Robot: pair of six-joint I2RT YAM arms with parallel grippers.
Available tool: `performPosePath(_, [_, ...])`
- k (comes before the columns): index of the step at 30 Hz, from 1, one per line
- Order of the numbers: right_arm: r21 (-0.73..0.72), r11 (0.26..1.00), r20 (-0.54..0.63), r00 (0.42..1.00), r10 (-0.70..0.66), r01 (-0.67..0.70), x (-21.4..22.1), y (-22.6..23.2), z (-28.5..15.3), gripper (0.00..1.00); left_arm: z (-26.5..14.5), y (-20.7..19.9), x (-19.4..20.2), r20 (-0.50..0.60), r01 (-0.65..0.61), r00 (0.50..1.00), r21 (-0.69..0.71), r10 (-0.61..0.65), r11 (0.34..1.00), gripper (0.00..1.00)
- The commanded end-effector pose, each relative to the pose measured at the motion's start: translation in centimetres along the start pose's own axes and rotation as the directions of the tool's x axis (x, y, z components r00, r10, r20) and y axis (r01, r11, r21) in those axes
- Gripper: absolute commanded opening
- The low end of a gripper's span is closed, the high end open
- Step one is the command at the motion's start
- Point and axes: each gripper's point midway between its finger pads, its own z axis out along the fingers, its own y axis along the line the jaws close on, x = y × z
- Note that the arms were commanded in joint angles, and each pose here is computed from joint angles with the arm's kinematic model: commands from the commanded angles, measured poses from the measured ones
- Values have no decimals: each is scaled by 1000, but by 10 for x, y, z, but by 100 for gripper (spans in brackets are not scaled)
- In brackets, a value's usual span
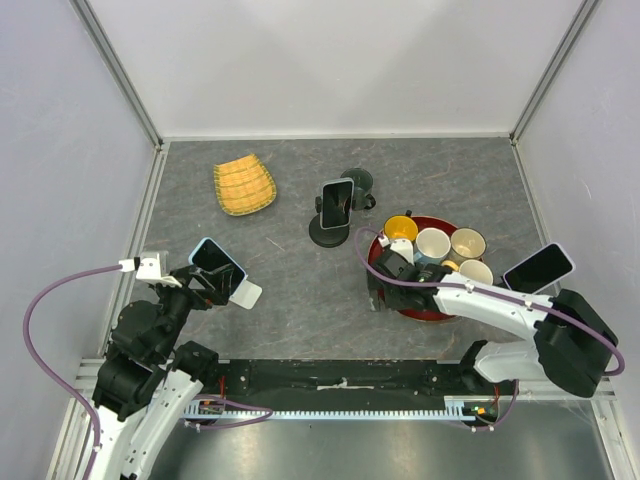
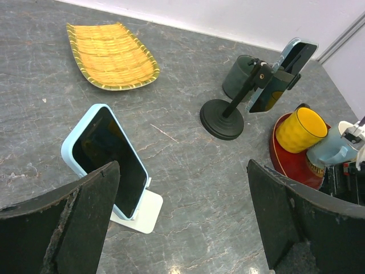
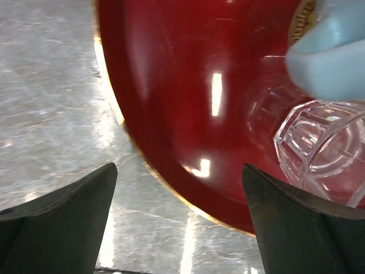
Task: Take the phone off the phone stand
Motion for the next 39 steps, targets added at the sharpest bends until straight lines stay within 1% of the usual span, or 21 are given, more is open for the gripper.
performPosePath(1, [106, 991, 7, 997, -78, 76, -14, -24, 4, 98, 1, -1, 0, 1, 28, 1000, -1, -28, 1000, 100])
performPosePath(2, [79, 994, 0, 997, -81, 80, -15, -18, 2, 98, 0, -1, -1, 1, 28, 1000, 1, -28, 1000, 100])
performPosePath(5, [3, 998, 28, 998, -55, 55, -30, 0, -13, 98, 0, -2, -1, 2, 28, 1000, 1, -28, 1000, 100])
performPosePath(7, [-52, 998, 52, 998, -19, 21, -41, 9, -27, 98, 1, -1, 0, 0, 28, 1000, -1, -28, 1000, 100])
performPosePath(8, [-67, 998, 48, 999, 9, -6, -41, 11, -33, 98, 0, -1, -1, 3, 28, 1000, 0, -28, 1000, 100])
performPosePath(9, [-112, 993, 45, 999, 28, -23, -41, 17, -41, 98, 1, -1, 0, 1, 28, 1000, -3, -28, 1000, 100])
performPosePath(13, [-185, 979, -31, 996, 81, -85, -20, 24, -48, 98, 0, -1, -1, 3, 27, 1000, 0, -27, 1000, 100])
performPosePath(19, [-168, 973, -87, 985, 147, -160, 20, 11, -46, 98, 0, -2, -1, 6, 26, 1000, 6, -26, 1000, 100])
performPosePath(21, [-146, 978, -94, 986, 137, -150, 29, 9, -43, 98, 0, -2, -1, 6, 26, 1000, 6, -26, 1000, 100])
performPosePath(22, [-147, 982, -98, 989, 107, -121, 35, 13, -44, 98, 0, -2, -2, 9, 27, 1000, 8, -27, 1000, 100])
performPosePath(25, [-102, 991, -91, 993, 76, -85, 45, 15, -39, 98, -1, -2, -2, 10, 27, 1000, 10, -27, 1000, 100])
performPosePath(26, [-93, 991, -88, 993, 84, -93, 46, 15, -38, 98, -1, -2, -2, 11, 26, 1000, 8, -26, 1000, 100])
performPosePath(28, [-61, 994, -66, 994, 91, -95, 48, 13, -32, 98, -1, -2, -3, 15, 27, 1000, 10, -27, 1000, 100])
performPosePath(29, [-57, 991, -53, 991, 122, -124, 46, 14, -30, 98, -1, -3, -3, 16, 27, 1000, 12, -27, 1000, 100])
performPosePath(33, [0, 985, -7, 985, 173, -173, 49, 0, -17, 98, -2, -2, -3, 18, 27, 999, 11, -27, 1000, 100])
performPosePath(39, [65, 980, 55, 981, 184, -187, 44, -11, -7, 98, -2, -2, -4, 22, 28, 999, 13, -28, 1000, 100])
